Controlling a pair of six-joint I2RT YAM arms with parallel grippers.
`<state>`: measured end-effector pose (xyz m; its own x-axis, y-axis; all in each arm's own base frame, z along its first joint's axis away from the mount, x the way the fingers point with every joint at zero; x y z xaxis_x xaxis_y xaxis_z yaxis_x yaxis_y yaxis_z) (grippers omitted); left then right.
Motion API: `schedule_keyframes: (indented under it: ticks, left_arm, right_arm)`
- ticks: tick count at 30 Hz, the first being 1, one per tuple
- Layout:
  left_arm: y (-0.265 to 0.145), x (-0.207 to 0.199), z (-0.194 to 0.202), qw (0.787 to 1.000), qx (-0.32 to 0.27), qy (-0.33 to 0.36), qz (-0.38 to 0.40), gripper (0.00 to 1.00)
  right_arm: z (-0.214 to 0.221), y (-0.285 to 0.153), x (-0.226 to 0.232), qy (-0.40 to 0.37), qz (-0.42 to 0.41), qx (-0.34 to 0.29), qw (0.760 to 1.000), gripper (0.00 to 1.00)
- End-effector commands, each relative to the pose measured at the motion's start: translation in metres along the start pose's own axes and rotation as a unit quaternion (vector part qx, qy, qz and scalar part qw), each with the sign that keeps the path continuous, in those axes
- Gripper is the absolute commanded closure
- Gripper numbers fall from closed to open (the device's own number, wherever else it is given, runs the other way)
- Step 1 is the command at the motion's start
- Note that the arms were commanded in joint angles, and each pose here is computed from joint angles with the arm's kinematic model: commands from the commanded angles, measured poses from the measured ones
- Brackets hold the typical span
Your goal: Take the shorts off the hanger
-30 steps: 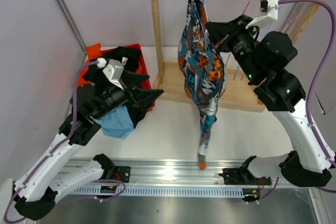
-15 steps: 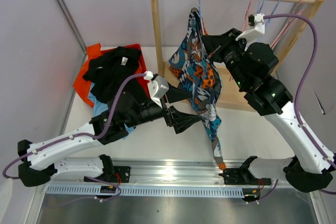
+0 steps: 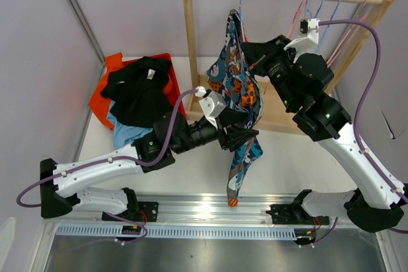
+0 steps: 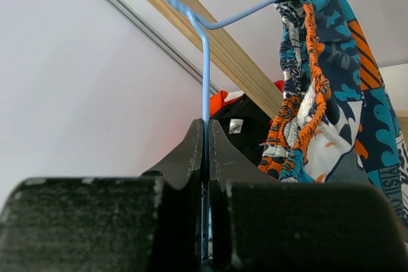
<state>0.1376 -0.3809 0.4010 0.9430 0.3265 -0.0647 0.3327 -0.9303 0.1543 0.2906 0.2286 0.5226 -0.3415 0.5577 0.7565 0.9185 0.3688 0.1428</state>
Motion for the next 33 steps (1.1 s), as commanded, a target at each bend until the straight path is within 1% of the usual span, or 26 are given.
schedule_keyframes:
  ticks: [1,2,3,5,6,9,10,11,12,13,15,16,17,18,19,20,21,22,24,26,27,29,31,32,33]
  left_arm:
    - [0.006,0.005,-0.026,0.998,-0.054,0.010,-0.026,0.42]
    - [0.007,0.007,-0.025,0.998,-0.054,0.009,-0.031,0.53]
    - [0.008,0.010,-0.025,0.998,-0.056,0.009,-0.039,0.74]
    - [0.009,0.012,-0.023,0.997,-0.056,0.007,-0.047,0.95]
    - [0.009,0.013,-0.021,0.997,-0.056,0.006,-0.051,1.00]
    - [0.005,0.012,-0.018,0.996,-0.054,0.008,-0.064,1.00]
    - [0.003,0.008,-0.008,0.997,-0.036,0.012,-0.067,1.00]
    - [-0.002,0.003,-0.006,0.997,-0.033,0.015,-0.067,1.00]
    - [-0.006,-0.003,-0.004,0.997,-0.030,0.017,-0.066,1.00]
    - [-0.013,-0.020,0.016,0.999,-0.011,0.018,-0.050,1.00]
    - [-0.029,-0.032,0.017,0.999,-0.013,0.009,-0.050,1.00]
    - [-0.038,-0.055,0.037,1.000,0.006,0.001,-0.025,1.00]
    - [-0.047,-0.060,0.054,0.999,0.021,-0.003,-0.034,1.00]
    - [-0.057,-0.067,0.066,0.999,0.031,-0.010,-0.031,1.00]
    - [-0.068,-0.093,0.072,0.999,0.037,-0.028,-0.004,1.00]
    - [-0.075,-0.104,0.080,0.998,0.045,-0.033,0.004,1.00]
    - [-0.089,-0.120,0.098,0.997,0.065,-0.032,0.007,1.00]
    - [-0.095,-0.127,0.106,0.996,0.075,-0.047,0.005,1.00]
    - [-0.105,-0.136,0.124,0.994,0.099,-0.046,-0.002,1.00]
    - [-0.107,-0.135,0.136,0.993,0.110,-0.051,-0.018,1.00]
    - [-0.106,-0.133,0.135,0.992,0.108,-0.054,-0.028,1.00]
    - [-0.102,-0.123,0.133,0.993,0.103,-0.033,-0.054,1.00]
    - [-0.091,-0.098,0.127,0.990,0.104,-0.005,-0.096,1.00]
    - [-0.083,-0.089,0.112,0.990,0.093,-0.007,-0.107,1.00]
    - [-0.075,-0.067,0.110,0.988,0.091,0.009,-0.127,1.00]
  right_arm:
    - [-0.033,-0.008,0.030,0.049,-0.044,-0.055,0.996,1.00]
    - [-0.034,-0.008,0.032,0.052,-0.047,-0.056,0.996,1.00]
    - [-0.034,-0.009,0.031,0.053,-0.046,-0.057,0.996,1.00]
    - [-0.034,-0.009,0.030,0.055,-0.044,-0.057,0.996,1.00]
    - [-0.033,-0.010,0.029,0.054,-0.043,-0.057,0.996,1.00]
    - [-0.037,-0.011,0.028,0.051,-0.041,-0.063,0.996,1.00]
    - [-0.038,-0.011,0.027,0.050,-0.038,-0.066,0.996,1.00]
    - [-0.041,-0.012,0.029,0.047,-0.040,-0.070,0.996,1.00]
    - [-0.042,-0.012,0.029,0.044,-0.039,-0.071,0.996,1.00]
    - [-0.043,-0.012,0.030,0.042,-0.039,-0.072,0.996,1.00]
    - [-0.052,-0.013,0.032,0.036,-0.038,-0.080,0.995,1.00]
    - [-0.054,-0.013,0.031,0.033,-0.036,-0.082,0.995,1.00]
    - [-0.056,-0.013,0.032,0.033,-0.036,-0.083,0.995,1.00]
    - [-0.060,-0.013,0.033,0.030,-0.037,-0.087,0.995,1.00]
    - [-0.063,-0.013,0.031,0.027,-0.033,-0.090,0.995,1.00]
    - [-0.066,-0.014,0.030,0.026,-0.032,-0.094,0.995,1.00]
    - [-0.069,-0.014,0.031,0.026,-0.033,-0.097,0.994,1.00]
    - [-0.072,-0.015,0.029,0.024,-0.030,-0.099,0.994,1.00]
    - [-0.075,-0.017,0.028,0.024,-0.029,-0.101,0.994,1.00]
    - [-0.077,-0.020,0.028,0.027,-0.030,-0.102,0.994,1.00]
    - [-0.078,-0.022,0.029,0.028,-0.030,-0.101,0.994,1.00]
    - [-0.078,-0.026,0.026,0.033,-0.024,-0.097,0.994,1.00]
    - [-0.077,-0.036,0.023,0.035,-0.019,-0.087,0.995,1.00]
    - [-0.075,-0.039,0.022,0.044,-0.017,-0.083,0.995,1.00]
    - [-0.074,-0.046,0.017,0.046,-0.013,-0.076,0.996,1.00]
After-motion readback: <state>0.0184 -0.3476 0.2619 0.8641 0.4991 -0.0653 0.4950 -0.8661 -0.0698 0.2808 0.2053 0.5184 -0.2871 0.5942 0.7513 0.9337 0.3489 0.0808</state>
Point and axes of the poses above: each gripper's point midway between its finger pads, its own y axis out along the fingers, its own x axis along the line the jaws close on, z = x × y, the point moved 1 cm from there along -y, back along the fingers, and after that the axes turned 9 degrees about y, right-handed, at the moved point
